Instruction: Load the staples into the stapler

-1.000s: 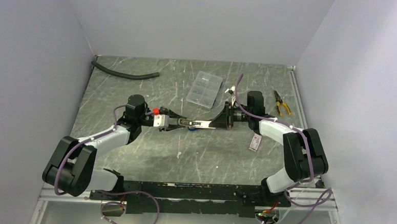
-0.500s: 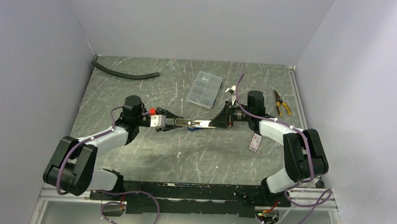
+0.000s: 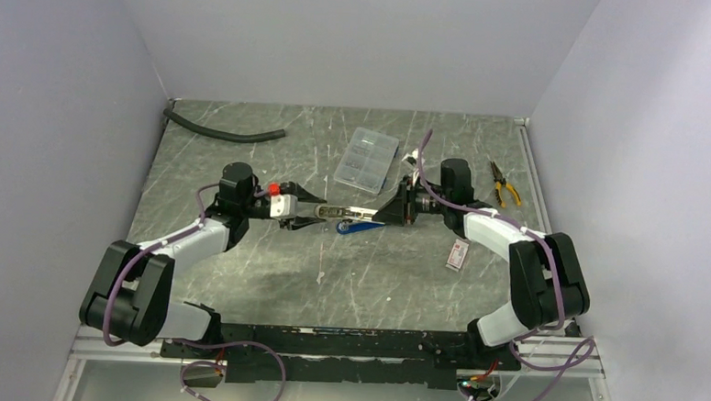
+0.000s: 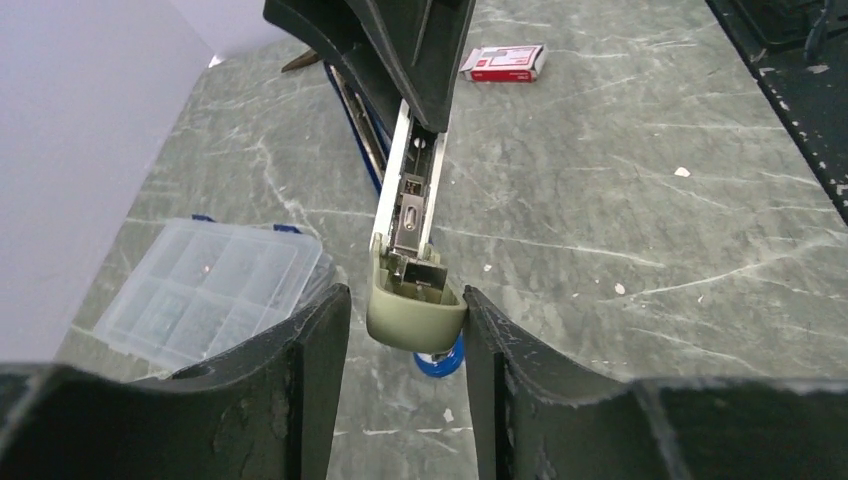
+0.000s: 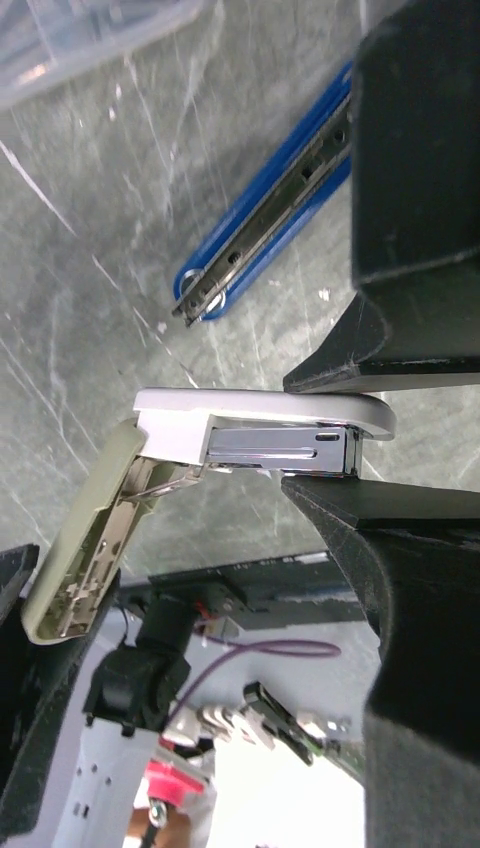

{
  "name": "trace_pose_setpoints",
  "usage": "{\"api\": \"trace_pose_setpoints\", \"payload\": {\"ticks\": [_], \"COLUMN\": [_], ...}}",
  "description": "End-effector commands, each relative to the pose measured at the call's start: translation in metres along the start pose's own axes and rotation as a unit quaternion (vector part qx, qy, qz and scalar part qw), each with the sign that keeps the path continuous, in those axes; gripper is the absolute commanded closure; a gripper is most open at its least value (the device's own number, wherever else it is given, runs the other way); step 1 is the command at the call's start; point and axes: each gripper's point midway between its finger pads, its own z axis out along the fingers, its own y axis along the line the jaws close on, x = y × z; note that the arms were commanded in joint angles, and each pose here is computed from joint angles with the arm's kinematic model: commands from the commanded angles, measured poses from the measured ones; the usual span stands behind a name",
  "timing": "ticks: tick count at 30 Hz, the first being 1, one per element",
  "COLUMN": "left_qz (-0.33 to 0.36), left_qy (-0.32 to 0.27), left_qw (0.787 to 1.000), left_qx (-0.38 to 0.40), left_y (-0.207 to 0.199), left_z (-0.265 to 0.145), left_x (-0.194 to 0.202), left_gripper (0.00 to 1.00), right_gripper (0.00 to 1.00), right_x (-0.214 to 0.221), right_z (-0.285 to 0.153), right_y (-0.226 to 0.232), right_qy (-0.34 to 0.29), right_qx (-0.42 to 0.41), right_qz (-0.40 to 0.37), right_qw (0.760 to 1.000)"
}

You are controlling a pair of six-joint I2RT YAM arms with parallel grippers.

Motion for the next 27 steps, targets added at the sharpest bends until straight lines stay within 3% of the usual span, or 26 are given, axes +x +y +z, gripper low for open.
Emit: {"api": "trace_pose_setpoints", "payload": {"ticks": [1,4,10,19,23,27], "left_qz": [-0.013,-0.009,-0.013,-0.084,-0.129,-0.167], "left_qy": [0.016,0.023,0.031,0.056,0.065,0.069], "left_qw": [1.000,1.000,0.999,0.995,0.989,0.973], "left_qx": [-0.015,-0.010,-0.013,0.025,-0.029,-0.143], "left_y": [0.012,0.009,0.011,0.022,0.045,0.087], "left_z": [-0.002,-0.001,-0.003,-0.007,-0.014,-0.031], "left_x": [0.001,0.003,-0.001,-0.035,-0.038,-0.035], "left_gripper": [0.47,0.30,0.06,0.06,0.06,0.06], "right_gripper": [1.00,1.00,1.00,1.00,1.00,1.00], "right_x": [-0.030,-0.034,-0.039,-0.042,-0.038,-0.044], "right_z": [0.000,0.004,0.014,0.056,0.086,0.117], "right_y": [-0.003,-0.003,-0.001,-0.001,-0.003,0.001], "right_qy": [-0.022,-0.023,-0.016,0.012,0.028,0.030], "right_qx": [0.033,0.043,0.045,0.038,0.036,0.036], "right_qz": [-0.057,-0.053,-0.040,-0.012,0.015,0.027], "right_qw": [0.998,0.997,0.998,0.999,0.999,0.999]}}
